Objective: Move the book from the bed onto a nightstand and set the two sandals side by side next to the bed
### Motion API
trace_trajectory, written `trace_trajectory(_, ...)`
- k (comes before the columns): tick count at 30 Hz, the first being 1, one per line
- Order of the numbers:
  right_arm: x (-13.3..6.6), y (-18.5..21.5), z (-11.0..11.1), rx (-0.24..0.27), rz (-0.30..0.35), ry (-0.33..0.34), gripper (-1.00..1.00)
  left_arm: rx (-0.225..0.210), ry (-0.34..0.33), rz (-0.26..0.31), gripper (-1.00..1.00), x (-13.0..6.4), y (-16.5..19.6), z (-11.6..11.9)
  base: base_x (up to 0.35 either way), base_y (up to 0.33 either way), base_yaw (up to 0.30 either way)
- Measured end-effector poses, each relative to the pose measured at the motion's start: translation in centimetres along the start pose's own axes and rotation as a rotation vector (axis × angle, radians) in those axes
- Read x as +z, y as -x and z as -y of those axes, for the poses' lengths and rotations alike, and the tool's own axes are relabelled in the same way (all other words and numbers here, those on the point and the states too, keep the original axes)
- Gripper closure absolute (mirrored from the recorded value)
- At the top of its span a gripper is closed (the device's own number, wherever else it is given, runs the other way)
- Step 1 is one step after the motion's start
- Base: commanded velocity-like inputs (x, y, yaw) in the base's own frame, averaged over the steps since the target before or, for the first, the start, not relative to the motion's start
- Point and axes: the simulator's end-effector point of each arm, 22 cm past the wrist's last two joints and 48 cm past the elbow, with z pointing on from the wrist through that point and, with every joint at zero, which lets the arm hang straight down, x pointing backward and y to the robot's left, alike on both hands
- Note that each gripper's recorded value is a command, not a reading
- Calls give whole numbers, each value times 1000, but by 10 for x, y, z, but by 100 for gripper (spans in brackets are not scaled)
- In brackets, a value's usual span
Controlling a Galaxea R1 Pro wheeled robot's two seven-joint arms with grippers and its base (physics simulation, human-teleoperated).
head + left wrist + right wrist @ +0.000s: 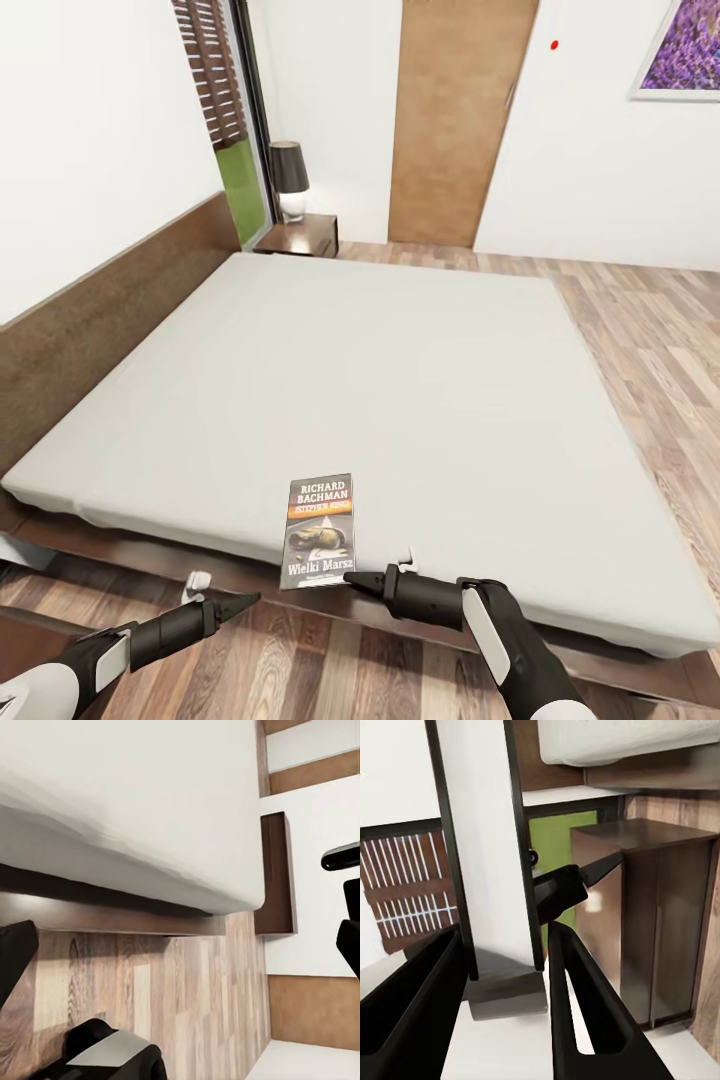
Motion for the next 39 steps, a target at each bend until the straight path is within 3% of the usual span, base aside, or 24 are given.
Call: trace_trajectory(39,-4,7,-26,-58,13,13,100,50,-26,28,-100,0,19,23,0,0,0)
